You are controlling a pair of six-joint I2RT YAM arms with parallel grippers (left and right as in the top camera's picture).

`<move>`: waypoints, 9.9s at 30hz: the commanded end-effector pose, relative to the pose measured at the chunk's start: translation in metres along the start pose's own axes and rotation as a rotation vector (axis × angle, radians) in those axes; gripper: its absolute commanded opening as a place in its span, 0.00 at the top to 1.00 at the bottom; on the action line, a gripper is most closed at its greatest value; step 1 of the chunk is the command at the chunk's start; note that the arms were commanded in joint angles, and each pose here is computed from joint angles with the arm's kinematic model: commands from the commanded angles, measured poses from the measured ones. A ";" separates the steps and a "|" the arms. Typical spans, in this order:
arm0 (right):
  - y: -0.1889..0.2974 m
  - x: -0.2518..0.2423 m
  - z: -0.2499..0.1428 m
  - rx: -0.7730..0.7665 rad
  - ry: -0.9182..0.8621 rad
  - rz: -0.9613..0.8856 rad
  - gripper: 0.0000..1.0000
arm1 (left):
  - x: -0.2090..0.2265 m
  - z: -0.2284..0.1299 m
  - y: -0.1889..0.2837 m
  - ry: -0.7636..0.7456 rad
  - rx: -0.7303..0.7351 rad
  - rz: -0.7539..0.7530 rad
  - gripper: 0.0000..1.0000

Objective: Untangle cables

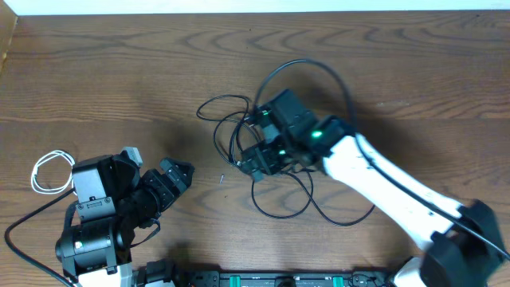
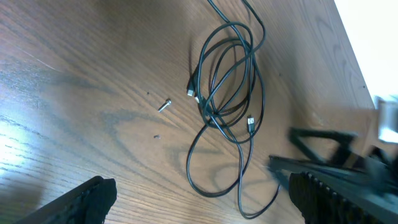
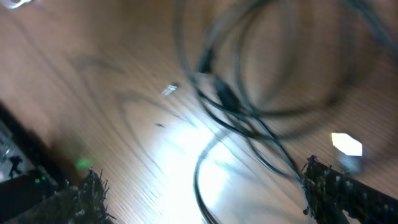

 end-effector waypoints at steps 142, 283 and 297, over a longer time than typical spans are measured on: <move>0.222 0.028 0.088 -0.736 0.008 0.213 0.99 | -0.164 -0.123 -0.130 -0.851 -0.453 -0.209 0.92; 0.079 -0.213 -0.106 -0.210 -0.400 -0.197 0.21 | -0.149 0.041 0.174 -0.102 -1.258 -0.390 0.92; 0.061 -0.126 -0.114 -0.130 0.111 0.154 0.18 | -0.150 0.041 0.173 -0.105 -1.258 -0.389 0.92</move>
Point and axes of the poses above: each gripper's point midway between its finger pads, its own y axis back along the fingers, its own x axis along the line the jaws close on, z = x × y, the point moved 1 cm from there along y, back along the fingers
